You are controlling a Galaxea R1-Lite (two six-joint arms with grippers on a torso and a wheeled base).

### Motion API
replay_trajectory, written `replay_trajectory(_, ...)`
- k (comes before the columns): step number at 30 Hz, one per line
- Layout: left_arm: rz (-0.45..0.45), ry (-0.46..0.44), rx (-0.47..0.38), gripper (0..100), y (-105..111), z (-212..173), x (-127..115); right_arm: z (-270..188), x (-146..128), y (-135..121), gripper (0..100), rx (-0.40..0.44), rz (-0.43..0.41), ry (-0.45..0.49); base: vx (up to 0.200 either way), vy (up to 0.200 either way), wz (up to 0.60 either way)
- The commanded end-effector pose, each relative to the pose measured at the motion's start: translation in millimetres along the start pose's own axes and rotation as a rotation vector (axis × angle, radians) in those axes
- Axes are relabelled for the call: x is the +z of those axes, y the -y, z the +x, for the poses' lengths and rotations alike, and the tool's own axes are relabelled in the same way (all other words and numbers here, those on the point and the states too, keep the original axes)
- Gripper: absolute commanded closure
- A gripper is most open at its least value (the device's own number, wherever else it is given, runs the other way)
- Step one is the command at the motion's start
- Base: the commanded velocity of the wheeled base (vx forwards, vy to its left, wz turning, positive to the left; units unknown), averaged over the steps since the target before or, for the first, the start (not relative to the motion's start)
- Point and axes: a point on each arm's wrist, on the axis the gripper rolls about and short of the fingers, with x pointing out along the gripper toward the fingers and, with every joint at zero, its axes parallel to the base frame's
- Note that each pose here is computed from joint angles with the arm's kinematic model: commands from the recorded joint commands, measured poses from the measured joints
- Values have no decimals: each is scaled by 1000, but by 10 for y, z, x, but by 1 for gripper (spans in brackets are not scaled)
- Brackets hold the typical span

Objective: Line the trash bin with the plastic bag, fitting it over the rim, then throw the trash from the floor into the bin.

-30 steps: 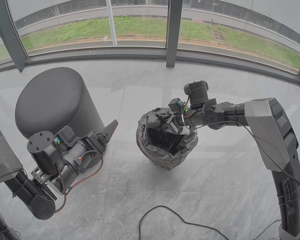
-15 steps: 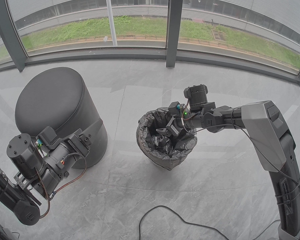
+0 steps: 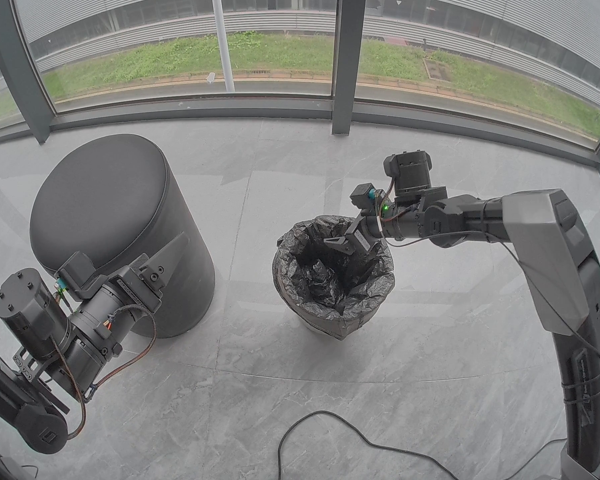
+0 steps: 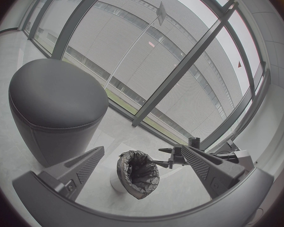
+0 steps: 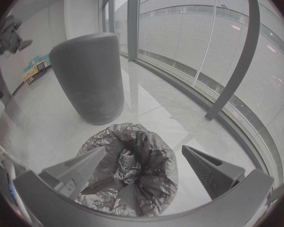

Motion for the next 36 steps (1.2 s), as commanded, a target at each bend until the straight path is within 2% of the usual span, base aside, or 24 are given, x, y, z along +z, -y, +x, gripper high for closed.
replay_trajectory(1,34,61,6,0,-7,-163,165,-900,623,220,0,-38,112,-30,0,0,0)
replay_trajectory(3,77,79,-3,0,-4,-325,233,-1551,794,178,0,-20,215,-204,0,0,0)
replay_trajectory(4,77,79,-3,0,-4,-325,233,-1551,794,178,0,-20,215,-204,0,0,0)
replay_trajectory(5,113,69,-37,0,9,-516,251,-2270,900,-15,0,35,335,-403,0,0,0)
replay_trajectory(6,131,55,-58,0,10,-661,242,-2825,931,-194,0,72,421,-547,0,0,0)
replay_trajectory(7,138,51,-66,0,11,-727,238,-3050,925,-269,0,85,452,-611,0,0,0)
replay_trajectory(8,149,44,-76,0,8,-837,227,-3394,886,-375,0,99,495,-723,0,0,0)
replay_trajectory(9,153,72,-90,0,40,-904,276,-3702,858,-448,0,92,523,-792,0,0,0)
replay_trajectory(10,154,93,-99,0,62,-963,315,-3961,888,-472,0,27,533,-742,0,0,0)
replay_trajectory(11,156,95,-99,0,63,-970,320,-3991,890,-474,0,18,534,-737,0,0,0)
replay_trajectory(12,162,116,-98,0,71,-1051,367,-4275,900,-489,0,-93,532,-688,0,0,0)
replay_trajectory(14,170,128,-82,0,63,-1135,400,-4658,867,-531,0,-241,548,-649,0,0,0)
replay_trajectory(16,172,134,-70,0,61,-1208,419,-5129,816,-654,0,-390,616,-566,0,0,0)
replay_trajectory(18,176,156,-49,0,53,-1292,451,-5767,762,-1080,0,-577,685,-405,0,0,0)
replay_trajectory(20,181,165,-24,0,41,-1365,463,-6332,647,-1725,0,-720,679,-199,0,0,0)
replay_trajectory(22,191,173,-9,0,36,-1438,470,-6800,452,-2382,0,-837,599,85,0,0,0)
replay_trajectory(23,197,182,-10,0,40,-1483,479,-7005,342,-2683,0,-899,533,249,0,0,0)
replay_trajectory(24,201,187,-15,0,45,-1525,484,-7012,213,-2806,0,-922,485,307,0,0,0)
replay_trajectory(28,211,177,-12,0,50,-1697,450,-6650,-146,-2686,0,-988,357,439,0,0,0)
replay_trajectory(30,215,151,10,0,35,-1813,390,-6332,-231,-2513,0,-1073,345,490,0,0,0)
replay_trajectory(31,216,149,13,0,33,-1821,385,-6305,-235,-2500,0,-1081,346,490,0,0,0)
replay_trajectory(32,222,128,26,0,19,-1945,318,-6051,-264,-2387,0,-1153,333,518,0,0,0)
replay_trajectory(34,228,112,37,0,-2,-2103,227,-5787,-339,-2315,0,-1200,298,506,0,0,0)
replay_trajectory(36,240,91,53,0,-44,-2274,100,-5497,-544,-2289,0,-1175,287,469,0,0,0)
